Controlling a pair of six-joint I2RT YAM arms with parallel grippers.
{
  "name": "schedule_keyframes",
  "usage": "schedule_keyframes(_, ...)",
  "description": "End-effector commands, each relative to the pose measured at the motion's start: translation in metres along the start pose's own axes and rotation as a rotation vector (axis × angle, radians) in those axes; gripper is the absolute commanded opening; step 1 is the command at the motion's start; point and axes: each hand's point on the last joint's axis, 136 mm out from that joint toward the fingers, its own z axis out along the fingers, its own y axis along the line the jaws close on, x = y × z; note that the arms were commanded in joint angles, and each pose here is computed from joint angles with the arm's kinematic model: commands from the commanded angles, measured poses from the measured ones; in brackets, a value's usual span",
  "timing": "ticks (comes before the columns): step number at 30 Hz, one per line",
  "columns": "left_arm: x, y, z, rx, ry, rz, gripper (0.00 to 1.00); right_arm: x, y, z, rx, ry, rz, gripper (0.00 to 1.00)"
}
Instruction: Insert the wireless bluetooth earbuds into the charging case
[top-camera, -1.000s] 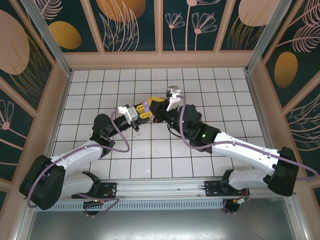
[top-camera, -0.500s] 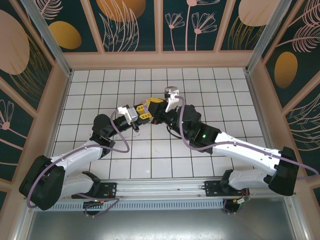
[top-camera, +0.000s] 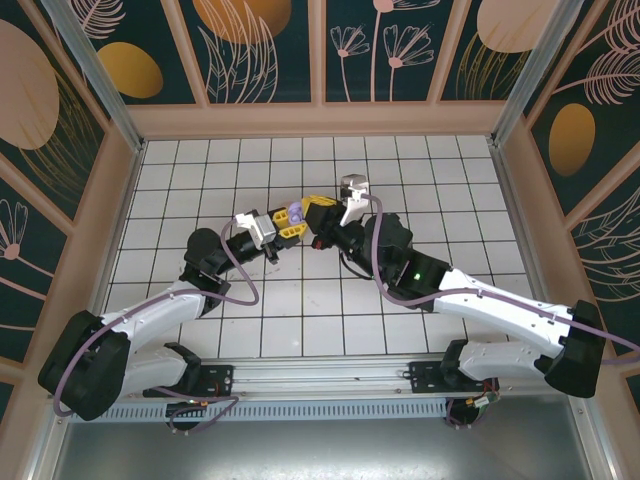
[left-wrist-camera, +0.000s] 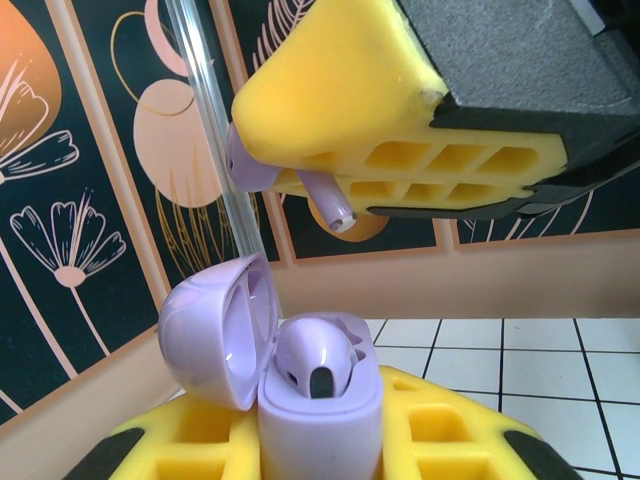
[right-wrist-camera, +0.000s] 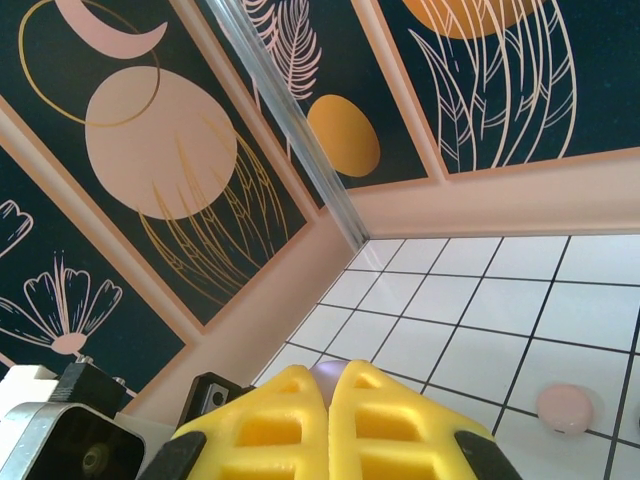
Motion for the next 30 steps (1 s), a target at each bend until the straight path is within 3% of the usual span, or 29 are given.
schedule_keyframes(1, -0.029, 0.001, 0.004, 0.007, -0.073, 0.056, 0.0, 0.009, -0.002, 0.004, 0.013, 0.017, 0.003, 0.05)
schedule_keyframes(25, -0.036, 0.003, 0.004, 0.001, -0.08, 0.073, 0.0, 0.026, -0.017, 0.007, 0.067, 0.06, -0.004, 0.05)
schedule_keyframes(30, -0.029, 0.013, 0.004, -0.056, -0.058, 0.057, 0.0, 0.011, -0.015, 0.0, 0.069, 0.037, 0.005, 0.05)
